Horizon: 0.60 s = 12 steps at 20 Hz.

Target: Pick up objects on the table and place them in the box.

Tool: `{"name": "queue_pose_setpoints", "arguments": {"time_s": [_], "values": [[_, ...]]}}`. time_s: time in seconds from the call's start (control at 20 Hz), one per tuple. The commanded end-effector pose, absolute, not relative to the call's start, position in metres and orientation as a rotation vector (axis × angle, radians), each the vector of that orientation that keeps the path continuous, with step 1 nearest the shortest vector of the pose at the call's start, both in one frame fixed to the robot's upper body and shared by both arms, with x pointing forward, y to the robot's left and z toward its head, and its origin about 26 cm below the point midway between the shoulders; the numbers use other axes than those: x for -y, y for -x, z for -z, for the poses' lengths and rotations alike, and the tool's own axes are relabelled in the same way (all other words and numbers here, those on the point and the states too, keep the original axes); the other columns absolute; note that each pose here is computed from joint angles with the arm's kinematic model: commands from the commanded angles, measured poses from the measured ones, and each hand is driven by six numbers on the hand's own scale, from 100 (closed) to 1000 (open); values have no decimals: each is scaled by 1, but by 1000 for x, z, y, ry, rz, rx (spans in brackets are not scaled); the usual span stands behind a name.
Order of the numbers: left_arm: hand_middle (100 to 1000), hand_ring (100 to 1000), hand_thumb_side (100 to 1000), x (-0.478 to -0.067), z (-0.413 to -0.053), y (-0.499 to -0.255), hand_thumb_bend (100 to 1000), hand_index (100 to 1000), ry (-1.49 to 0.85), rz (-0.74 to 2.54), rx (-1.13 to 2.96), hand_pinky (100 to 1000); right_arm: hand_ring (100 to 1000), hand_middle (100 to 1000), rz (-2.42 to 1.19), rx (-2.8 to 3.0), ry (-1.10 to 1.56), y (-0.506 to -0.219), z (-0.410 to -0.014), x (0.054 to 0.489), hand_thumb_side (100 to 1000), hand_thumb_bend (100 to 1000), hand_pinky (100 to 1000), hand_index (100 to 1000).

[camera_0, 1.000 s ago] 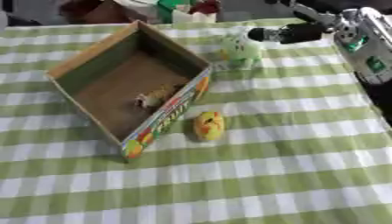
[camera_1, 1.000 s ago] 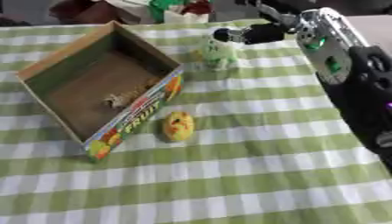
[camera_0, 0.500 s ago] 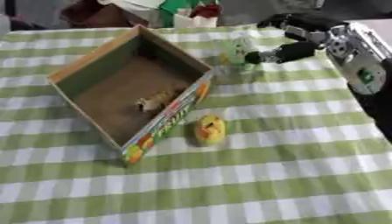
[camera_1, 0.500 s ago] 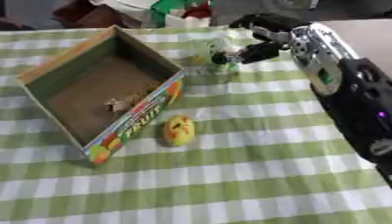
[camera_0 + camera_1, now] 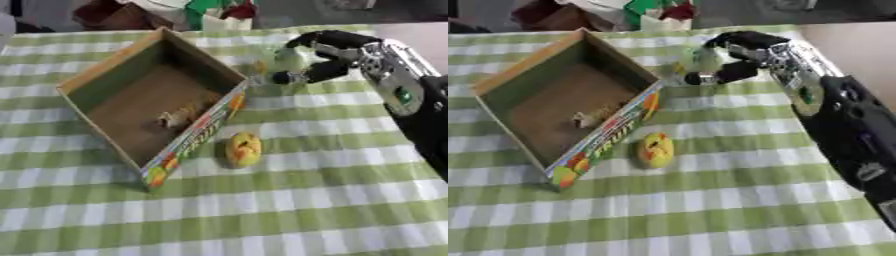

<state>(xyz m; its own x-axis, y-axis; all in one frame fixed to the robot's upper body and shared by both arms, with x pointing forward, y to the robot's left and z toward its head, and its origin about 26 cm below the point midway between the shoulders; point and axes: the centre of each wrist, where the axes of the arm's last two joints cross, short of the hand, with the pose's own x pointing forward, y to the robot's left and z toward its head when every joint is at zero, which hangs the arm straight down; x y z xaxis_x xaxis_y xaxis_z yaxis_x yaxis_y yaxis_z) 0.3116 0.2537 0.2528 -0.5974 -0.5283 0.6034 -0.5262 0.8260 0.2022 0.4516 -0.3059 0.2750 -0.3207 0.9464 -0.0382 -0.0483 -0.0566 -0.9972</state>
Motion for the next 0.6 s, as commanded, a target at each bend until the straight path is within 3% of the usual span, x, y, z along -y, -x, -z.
{"name": "queue_pose_setpoints", "arguments": {"time_s": [0.05,0.6], "values": [[681,661,1000,-252,-261,-308,100,837,-763,8,2364,590,983,926,-1481,1388,1106,-453,-285,308,1000,664,925,1000],[676,660,1000,-251,-261,-308,100,835,-752,7,2367,591,961,911,-1451,1322,1188,-461,-271,313,975,578,908,1000]]}}
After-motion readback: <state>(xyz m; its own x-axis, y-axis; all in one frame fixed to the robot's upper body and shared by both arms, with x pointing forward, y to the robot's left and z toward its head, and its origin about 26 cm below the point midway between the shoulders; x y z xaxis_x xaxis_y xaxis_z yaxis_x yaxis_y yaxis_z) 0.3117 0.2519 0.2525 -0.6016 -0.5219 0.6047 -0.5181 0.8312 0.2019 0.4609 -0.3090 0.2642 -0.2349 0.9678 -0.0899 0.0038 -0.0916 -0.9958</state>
